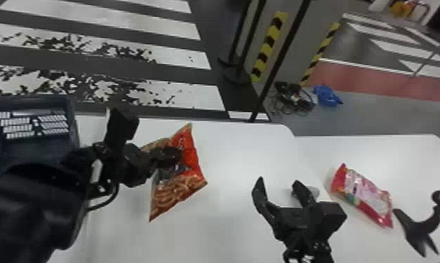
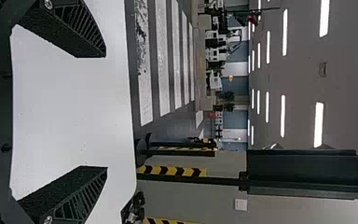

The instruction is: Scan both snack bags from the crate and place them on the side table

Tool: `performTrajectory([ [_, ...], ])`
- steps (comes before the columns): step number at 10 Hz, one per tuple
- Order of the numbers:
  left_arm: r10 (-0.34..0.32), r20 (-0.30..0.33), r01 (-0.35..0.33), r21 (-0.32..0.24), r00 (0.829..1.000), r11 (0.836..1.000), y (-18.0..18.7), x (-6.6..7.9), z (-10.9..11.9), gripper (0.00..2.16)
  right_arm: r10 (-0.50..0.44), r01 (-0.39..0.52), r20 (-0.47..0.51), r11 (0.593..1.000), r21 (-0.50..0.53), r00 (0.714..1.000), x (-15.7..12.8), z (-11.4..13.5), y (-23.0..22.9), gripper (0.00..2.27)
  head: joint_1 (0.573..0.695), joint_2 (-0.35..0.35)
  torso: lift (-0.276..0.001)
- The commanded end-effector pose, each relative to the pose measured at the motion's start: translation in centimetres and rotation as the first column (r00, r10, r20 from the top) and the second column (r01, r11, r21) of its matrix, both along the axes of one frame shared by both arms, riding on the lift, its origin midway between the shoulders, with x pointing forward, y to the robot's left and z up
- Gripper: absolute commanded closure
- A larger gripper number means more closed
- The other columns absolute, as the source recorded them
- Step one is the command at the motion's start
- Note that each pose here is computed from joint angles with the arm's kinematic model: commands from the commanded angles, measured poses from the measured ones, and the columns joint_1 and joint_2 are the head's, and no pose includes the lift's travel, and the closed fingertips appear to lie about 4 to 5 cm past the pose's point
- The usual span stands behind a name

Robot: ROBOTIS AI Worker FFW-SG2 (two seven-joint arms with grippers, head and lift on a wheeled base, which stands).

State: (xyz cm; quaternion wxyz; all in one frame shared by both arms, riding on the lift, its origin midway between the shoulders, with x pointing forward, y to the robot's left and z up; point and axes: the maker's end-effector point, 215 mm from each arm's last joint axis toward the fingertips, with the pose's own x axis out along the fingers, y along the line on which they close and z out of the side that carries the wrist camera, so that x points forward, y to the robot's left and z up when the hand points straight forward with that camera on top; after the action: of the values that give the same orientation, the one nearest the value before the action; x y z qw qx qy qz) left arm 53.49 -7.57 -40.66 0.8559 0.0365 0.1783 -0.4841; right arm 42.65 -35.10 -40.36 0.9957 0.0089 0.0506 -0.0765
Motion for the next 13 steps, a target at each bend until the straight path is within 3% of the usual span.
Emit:
performTrajectory([
  [1, -0.042, 0.012, 0.042, 0.013, 0.999, 0.999, -2.2, -1.5, -1.7, 2.14, -0.006, 0.006, -0.002, 1.000, 0.003, 1.000, -0.2, -0.1, -0.2, 0.06, 0.695, -0.350, -0.098],
  [2, -0.068, 0.033, 0.068, 0.016, 0.997, 0.998, -3.4, -2.2, -2.1, 2.14, -0.010, 0.010, -0.003, 1.000, 0.004, 1.000, -0.3, -0.2, -0.4, 0.06, 0.695, -0.350, -0.098],
  [4, -0.121, 0.013, 0.120, 0.045, 0.993, 0.992, -5.4, -4.4, -3.8, 2.14, -0.017, 0.017, 0.000, 1.000, 0.009, 1.000, -0.4, -0.1, -0.8, 0.06, 0.695, -0.350, -0.098],
  [6, -0.133, 0.051, 0.129, 0.063, 0.990, 0.990, -6.8, -4.8, -4.2, 2.06, -0.017, 0.017, 0.000, 1.000, 0.009, 1.000, -0.4, -0.1, -0.8, 0.06, 0.695, -0.350, -0.098],
  [7, -0.141, 0.046, 0.137, 0.076, 0.989, 0.988, -7.4, -5.1, -4.8, 1.57, -0.017, 0.017, 0.000, 1.000, 0.009, 1.000, -0.4, -0.1, -0.8, 0.06, 0.695, -0.350, -0.098],
  [8, -0.145, 0.058, 0.139, 0.090, 0.988, 0.986, -7.6, -5.2, -4.9, 0.20, -0.017, 0.017, 0.000, 1.000, 0.009, 1.000, -0.4, -0.1, -0.8, 0.06, 0.695, -0.350, -0.098],
  [9, -0.145, 0.064, 0.139, 0.091, 0.987, 0.986, -7.6, -4.9, -4.6, 0.00, -0.017, 0.017, 0.000, 1.000, 0.009, 1.000, -0.4, -0.1, -0.8, 0.06, 0.695, -0.350, -0.098],
  [12, -0.132, 0.078, 0.126, 0.068, 0.988, 0.990, -7.5, -4.1, -3.2, 0.03, -0.017, 0.017, 0.000, 1.000, 0.009, 1.000, -0.4, -0.1, -0.8, 0.06, 0.695, -0.350, -0.098],
  [13, -0.113, 0.099, 0.109, 0.053, 0.989, 0.993, -7.2, -3.2, -1.8, 0.03, -0.017, 0.017, -0.001, 1.000, 0.009, 1.000, -0.5, -0.2, -0.8, 0.06, 0.695, -0.350, -0.098],
])
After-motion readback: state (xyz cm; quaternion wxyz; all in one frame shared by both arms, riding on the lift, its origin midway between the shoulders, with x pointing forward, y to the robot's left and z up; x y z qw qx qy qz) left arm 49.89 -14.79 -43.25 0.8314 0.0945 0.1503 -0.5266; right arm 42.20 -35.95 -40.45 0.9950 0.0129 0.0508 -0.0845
